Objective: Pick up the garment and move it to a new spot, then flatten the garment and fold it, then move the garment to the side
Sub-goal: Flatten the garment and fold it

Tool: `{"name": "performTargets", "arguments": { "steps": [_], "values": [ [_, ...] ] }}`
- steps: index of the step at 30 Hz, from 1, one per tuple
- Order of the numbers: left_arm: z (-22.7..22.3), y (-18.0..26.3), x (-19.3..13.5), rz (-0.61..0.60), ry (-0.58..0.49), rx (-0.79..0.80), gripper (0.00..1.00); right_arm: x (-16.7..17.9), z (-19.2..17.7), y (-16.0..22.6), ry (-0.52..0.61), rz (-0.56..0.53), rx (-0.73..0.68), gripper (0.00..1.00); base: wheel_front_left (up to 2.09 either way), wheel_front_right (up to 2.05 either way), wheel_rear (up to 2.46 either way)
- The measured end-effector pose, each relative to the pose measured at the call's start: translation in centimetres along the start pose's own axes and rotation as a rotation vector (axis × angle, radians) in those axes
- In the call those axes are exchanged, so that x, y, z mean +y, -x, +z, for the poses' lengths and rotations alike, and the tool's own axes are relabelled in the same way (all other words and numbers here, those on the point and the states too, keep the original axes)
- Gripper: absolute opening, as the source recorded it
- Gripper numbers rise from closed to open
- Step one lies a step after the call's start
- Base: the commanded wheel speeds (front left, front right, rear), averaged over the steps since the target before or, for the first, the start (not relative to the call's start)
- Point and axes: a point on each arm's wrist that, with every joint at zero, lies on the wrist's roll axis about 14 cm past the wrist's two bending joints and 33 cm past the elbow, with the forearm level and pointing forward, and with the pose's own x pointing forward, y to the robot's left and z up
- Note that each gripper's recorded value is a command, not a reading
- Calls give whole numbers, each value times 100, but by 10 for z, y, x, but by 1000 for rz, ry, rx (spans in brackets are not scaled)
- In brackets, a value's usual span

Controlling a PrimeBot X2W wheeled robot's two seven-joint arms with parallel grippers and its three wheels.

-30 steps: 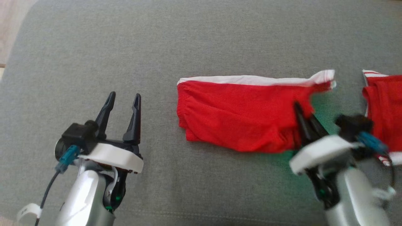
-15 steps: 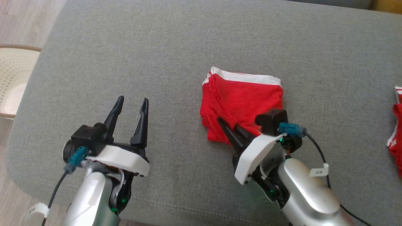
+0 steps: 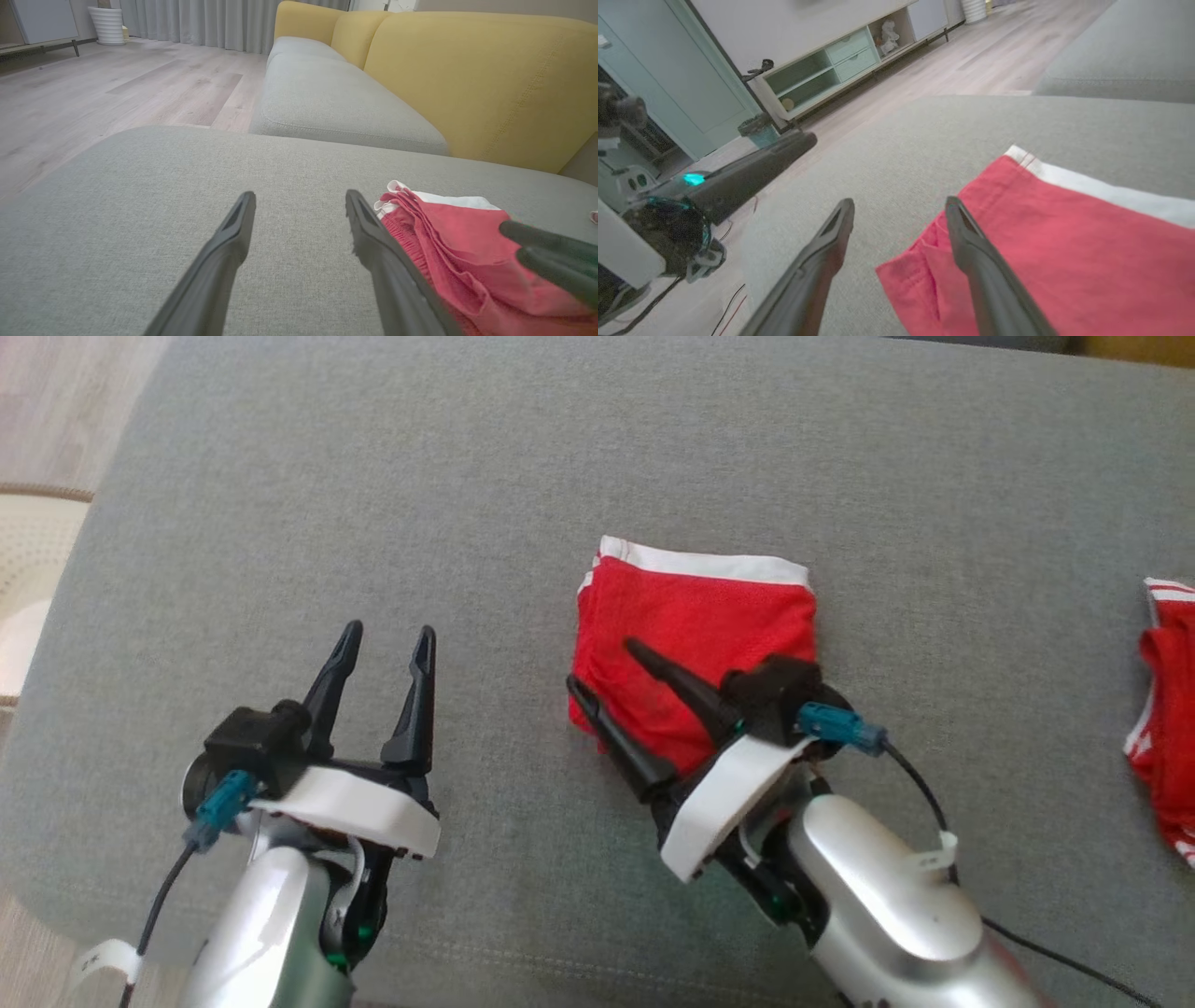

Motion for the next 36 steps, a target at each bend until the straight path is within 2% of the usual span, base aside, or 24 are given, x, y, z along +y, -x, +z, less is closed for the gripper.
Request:
{"name": "performTargets", "arguments": {
  "steps": [4,8,15,20,26,36],
  "values": [
    [3,-1,-6,-13,1,-10,100,-13,37,9,59,-53,-131,100,0,0,0],
    [0,4,-9,-22,-5,-3,100,-46,70,36,94,-190,-254,100,0,0,0],
    [9,7,-17,-49,-24,-30,100,-102,66,110,103,-483,-278,100,0,0,0],
    [13,11,-21,-65,-32,-41,100,-119,64,155,116,-623,-278,100,0,0,0],
    [11,15,-24,-80,-42,-25,100,-124,48,188,97,-715,-239,100,0,0,0],
    [15,13,-26,-89,-51,-28,100,-128,45,200,84,-751,-230,100,0,0,0]
  ]
}}
